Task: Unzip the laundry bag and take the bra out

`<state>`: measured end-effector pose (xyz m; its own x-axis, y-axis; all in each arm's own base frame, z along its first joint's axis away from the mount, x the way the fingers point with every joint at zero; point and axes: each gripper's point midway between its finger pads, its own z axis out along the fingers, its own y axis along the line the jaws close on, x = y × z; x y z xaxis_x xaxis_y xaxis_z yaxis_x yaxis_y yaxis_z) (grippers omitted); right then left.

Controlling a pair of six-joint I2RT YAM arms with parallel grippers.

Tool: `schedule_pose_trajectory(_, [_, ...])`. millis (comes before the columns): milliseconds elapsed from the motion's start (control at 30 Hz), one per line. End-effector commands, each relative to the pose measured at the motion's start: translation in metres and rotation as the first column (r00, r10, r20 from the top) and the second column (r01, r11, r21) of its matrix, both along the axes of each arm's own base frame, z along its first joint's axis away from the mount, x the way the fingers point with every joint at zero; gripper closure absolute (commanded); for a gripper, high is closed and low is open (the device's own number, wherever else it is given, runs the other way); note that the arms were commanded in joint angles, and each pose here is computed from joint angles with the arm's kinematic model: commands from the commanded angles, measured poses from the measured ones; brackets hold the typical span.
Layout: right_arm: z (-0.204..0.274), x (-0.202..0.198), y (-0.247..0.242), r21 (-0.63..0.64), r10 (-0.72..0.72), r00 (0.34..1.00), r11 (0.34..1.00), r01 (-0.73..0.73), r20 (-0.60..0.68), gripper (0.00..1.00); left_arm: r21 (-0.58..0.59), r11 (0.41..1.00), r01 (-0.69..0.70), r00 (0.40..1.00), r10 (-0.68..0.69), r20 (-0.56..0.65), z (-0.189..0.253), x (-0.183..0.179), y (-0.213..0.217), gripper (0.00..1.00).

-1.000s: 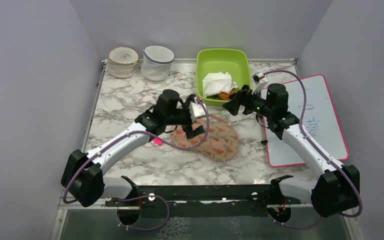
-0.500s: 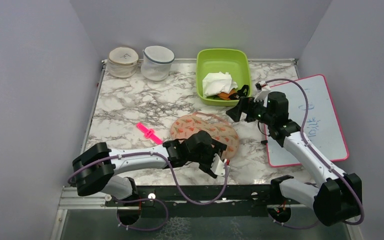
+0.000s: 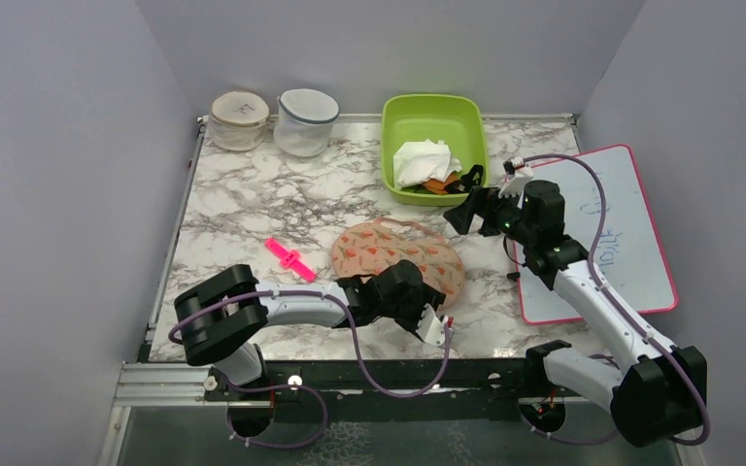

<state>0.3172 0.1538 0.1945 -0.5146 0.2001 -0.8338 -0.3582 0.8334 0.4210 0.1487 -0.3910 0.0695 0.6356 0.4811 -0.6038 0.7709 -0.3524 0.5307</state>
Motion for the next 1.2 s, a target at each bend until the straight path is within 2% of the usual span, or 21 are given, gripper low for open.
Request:
schedule_pose_trajectory(0, [0.006,0.009,-0.001,0.010,-0.017,1.000,1.000,0.017,0.021,0.00,-0.014,0.999,-0.038,0.997,0.039,0.069,-0.011,0.012,0.002,0.56])
schedule_pose_trajectory(133, [0.002,0.009,-0.001,0.003,-0.012,1.000,1.000,0.012,0.006,0.00,0.025,0.998,-0.065,0.994,0.063,0.094,-0.023,0.018,0.007,0.61])
schedule_pose_trajectory(233, [-0.001,0.007,0.001,0.007,-0.004,1.000,1.000,0.004,0.000,0.00,0.031,0.996,-0.088,0.990,0.084,0.109,-0.030,0.024,0.009,0.60])
schedule_pose_trajectory(333, [-0.007,0.005,0.003,0.010,0.011,1.000,1.000,-0.011,-0.014,0.00,0.041,0.992,-0.116,0.988,0.111,0.105,-0.037,0.029,0.006,0.72])
schedule_pose_trajectory(433, [-0.014,0.001,0.006,0.004,0.044,0.999,0.999,-0.044,-0.030,0.00,0.031,0.990,-0.134,0.986,0.130,0.105,-0.034,0.033,0.005,0.95])
schedule_pose_trajectory(533, [-0.018,-0.003,0.007,-0.003,0.066,0.997,0.998,-0.066,-0.027,0.00,-0.041,0.983,-0.180,0.977,0.184,0.111,-0.007,0.046,0.008,1.00])
schedule_pose_trajectory(633, [-0.009,-0.007,0.009,0.007,0.087,0.994,0.996,-0.088,0.062,0.01,-0.141,0.958,-0.249,0.965,0.258,0.050,0.029,0.067,0.013,1.00])
schedule_pose_trajectory(733, [0.012,-0.017,0.014,0.061,0.116,0.962,0.989,-0.135,0.245,0.03,-0.216,0.910,-0.355,0.933,0.359,-0.020,0.059,0.095,0.025,1.00])
schedule_pose_trajectory(833, [0.037,-0.038,0.017,0.114,0.125,0.873,0.973,-0.201,0.471,0.15,-0.266,0.842,-0.470,0.880,0.471,-0.062,0.079,0.119,0.037,1.00])
schedule_pose_trajectory(867, [0.054,-0.048,0.018,0.120,0.130,0.809,0.963,-0.240,0.573,0.19,-0.285,0.826,-0.487,0.870,0.488,-0.074,0.085,0.123,0.040,1.00])
schedule_pose_trajectory(900, [0.057,-0.054,0.019,0.119,0.133,0.777,0.959,-0.258,0.615,0.22,-0.301,0.812,-0.500,0.862,0.499,-0.088,0.091,0.125,0.042,1.00])
schedule_pose_trajectory(967, [0.052,-0.056,0.021,0.101,0.157,0.765,0.955,-0.279,0.625,0.25,-0.331,0.789,-0.517,0.853,0.508,-0.120,0.103,0.128,0.044,1.00])
schedule_pose_trajectory(1067, [0.037,-0.053,0.038,0.029,0.274,0.754,0.932,-0.361,0.598,0.36,-0.362,0.774,-0.520,0.852,0.499,-0.158,0.116,0.125,0.045,1.00])
schedule_pose_trajectory(1167, [0.025,-0.060,0.059,-0.058,0.387,0.687,0.891,-0.449,0.615,0.48,-0.378,0.764,-0.523,0.851,0.495,-0.176,0.124,0.123,0.046,1.00])
